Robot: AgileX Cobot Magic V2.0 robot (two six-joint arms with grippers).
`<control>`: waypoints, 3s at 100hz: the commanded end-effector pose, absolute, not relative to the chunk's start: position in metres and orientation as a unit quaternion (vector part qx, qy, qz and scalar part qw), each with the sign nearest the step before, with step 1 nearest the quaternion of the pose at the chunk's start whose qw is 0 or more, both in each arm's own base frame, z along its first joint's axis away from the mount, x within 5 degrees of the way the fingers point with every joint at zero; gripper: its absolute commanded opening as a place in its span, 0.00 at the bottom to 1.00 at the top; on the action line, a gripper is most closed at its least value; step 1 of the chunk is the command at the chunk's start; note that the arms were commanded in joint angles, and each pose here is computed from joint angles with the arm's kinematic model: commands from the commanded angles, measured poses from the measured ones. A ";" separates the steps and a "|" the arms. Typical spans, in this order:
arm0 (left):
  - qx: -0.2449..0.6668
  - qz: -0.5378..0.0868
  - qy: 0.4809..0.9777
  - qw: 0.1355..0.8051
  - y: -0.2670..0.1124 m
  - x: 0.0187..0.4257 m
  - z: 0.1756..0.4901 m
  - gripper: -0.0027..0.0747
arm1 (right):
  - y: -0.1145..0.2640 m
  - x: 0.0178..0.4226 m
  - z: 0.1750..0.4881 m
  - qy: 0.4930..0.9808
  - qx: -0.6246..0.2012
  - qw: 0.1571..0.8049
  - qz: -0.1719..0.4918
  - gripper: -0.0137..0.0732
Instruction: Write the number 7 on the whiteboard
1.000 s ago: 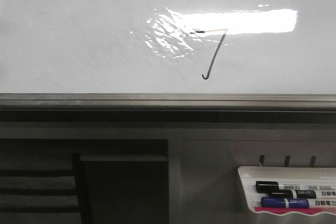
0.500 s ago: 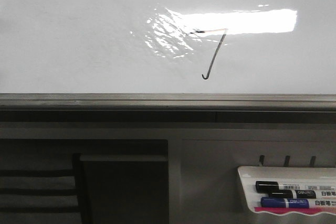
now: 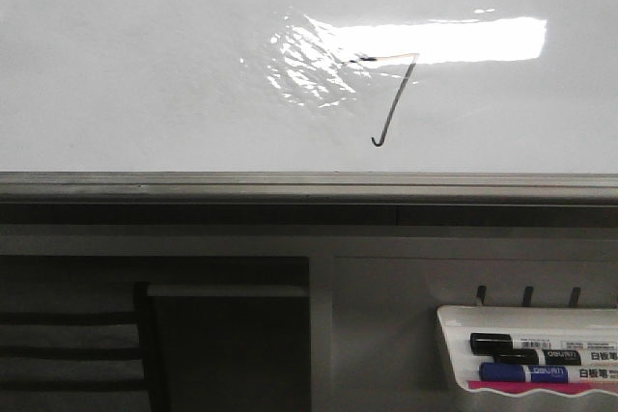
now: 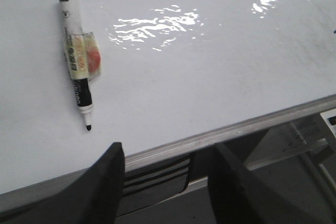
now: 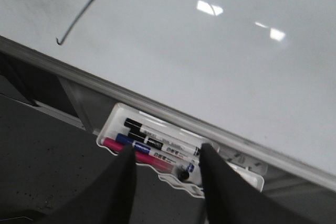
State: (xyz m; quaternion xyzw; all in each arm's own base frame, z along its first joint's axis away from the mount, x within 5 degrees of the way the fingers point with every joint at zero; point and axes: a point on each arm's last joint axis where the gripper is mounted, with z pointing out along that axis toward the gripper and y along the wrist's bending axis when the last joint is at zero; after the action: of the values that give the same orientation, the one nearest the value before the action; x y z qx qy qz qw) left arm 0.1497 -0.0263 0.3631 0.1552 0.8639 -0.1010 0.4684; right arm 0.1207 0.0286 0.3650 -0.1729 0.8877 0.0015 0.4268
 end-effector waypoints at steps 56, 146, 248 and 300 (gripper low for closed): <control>0.008 -0.072 0.749 0.659 -0.011 0.111 0.303 0.30 | 0.020 0.084 0.329 0.765 -0.093 0.633 0.071 0.08; 0.014 -0.082 0.736 0.672 -0.013 0.099 0.300 0.01 | 0.020 0.083 0.329 0.766 -0.092 0.632 0.071 0.07; -0.034 -0.064 0.669 0.740 -0.002 0.055 0.205 0.01 | 0.020 0.083 0.329 0.767 -0.092 0.631 0.071 0.07; -0.034 -0.064 0.666 0.742 -0.002 0.055 0.206 0.01 | 0.020 0.083 0.329 0.767 -0.092 0.631 0.071 0.07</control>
State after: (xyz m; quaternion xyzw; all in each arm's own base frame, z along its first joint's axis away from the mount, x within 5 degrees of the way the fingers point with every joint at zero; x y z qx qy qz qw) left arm 0.0560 -0.0017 0.2080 -0.0337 0.6948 -0.0568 0.7161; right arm 0.0824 0.0193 0.3143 -0.0928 0.7971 0.0687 0.5927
